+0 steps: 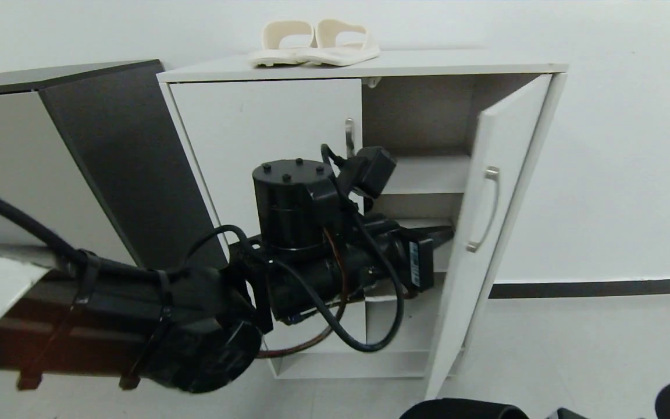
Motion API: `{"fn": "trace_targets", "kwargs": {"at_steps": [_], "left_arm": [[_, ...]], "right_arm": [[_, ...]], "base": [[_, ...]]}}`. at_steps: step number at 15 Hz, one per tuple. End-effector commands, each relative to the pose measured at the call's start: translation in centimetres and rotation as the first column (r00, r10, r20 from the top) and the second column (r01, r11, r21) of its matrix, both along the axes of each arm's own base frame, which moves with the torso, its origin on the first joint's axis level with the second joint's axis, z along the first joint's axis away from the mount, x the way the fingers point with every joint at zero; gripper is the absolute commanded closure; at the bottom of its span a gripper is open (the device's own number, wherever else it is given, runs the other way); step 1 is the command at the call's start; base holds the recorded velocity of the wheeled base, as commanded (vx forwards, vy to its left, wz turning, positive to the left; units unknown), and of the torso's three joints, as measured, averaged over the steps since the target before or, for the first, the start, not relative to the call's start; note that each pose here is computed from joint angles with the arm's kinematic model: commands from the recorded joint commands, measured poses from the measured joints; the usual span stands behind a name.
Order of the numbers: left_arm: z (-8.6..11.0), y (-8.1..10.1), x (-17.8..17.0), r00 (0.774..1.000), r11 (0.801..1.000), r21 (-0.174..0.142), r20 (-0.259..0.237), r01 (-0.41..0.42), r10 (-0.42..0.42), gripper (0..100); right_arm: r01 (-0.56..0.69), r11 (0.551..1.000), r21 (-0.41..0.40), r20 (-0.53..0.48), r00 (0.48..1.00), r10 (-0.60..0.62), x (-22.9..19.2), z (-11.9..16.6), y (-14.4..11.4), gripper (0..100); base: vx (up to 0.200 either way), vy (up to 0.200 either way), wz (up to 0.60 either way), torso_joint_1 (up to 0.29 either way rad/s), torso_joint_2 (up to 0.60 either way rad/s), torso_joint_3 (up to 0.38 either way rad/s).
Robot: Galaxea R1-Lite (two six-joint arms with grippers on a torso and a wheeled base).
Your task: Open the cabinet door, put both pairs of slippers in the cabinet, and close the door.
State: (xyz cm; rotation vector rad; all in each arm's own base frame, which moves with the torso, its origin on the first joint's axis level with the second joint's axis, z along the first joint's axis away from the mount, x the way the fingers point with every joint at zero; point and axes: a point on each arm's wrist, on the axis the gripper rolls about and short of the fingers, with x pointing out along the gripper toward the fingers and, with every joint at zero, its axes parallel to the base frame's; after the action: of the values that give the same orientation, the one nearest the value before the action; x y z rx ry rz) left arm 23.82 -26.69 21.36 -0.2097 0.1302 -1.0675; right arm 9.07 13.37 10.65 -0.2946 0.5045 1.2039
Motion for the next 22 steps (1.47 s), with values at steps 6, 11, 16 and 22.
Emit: {"fn": "trace_targets", "kwargs": {"at_steps": [6,11,16,22], "left_arm": [[4.4,9.8,0.9,0.818,0.832,-0.022,0.169,-0.554,0.549,100],[3.1,22.2,-13.5,0.445,0.405,0.212,0.200,-0.890,0.873,100],[-8.0,27.9,-25.6,0.014,-0.027,0.193,0.206,-0.981,0.978,100],[-13.3,26.9,-26.3,0.388,0.372,0.111,0.236,-0.922,0.891,100]], "right_arm": [[0.549,0.834,0.047,0.074,0.831,-0.551,6.2,0.8,5.9,100],[0.851,0.484,0.202,0.170,0.456,-0.874,12.7,-0.5,6.4,100],[0.856,0.475,0.202,0.173,0.446,-0.878,12.7,-0.5,6.2,100],[0.853,0.481,0.202,0.167,0.454,-0.875,12.4,-0.5,6.0,100]], "base": [[-0.033,0.000,0.00,-0.001,0.00,0.000],[0.000,0.000,0.00,0.000,0.00,0.000],[0.000,0.000,0.00,0.000,0.00,0.000],[0.000,0.000,0.00,0.000,0.00,0.000]]}}
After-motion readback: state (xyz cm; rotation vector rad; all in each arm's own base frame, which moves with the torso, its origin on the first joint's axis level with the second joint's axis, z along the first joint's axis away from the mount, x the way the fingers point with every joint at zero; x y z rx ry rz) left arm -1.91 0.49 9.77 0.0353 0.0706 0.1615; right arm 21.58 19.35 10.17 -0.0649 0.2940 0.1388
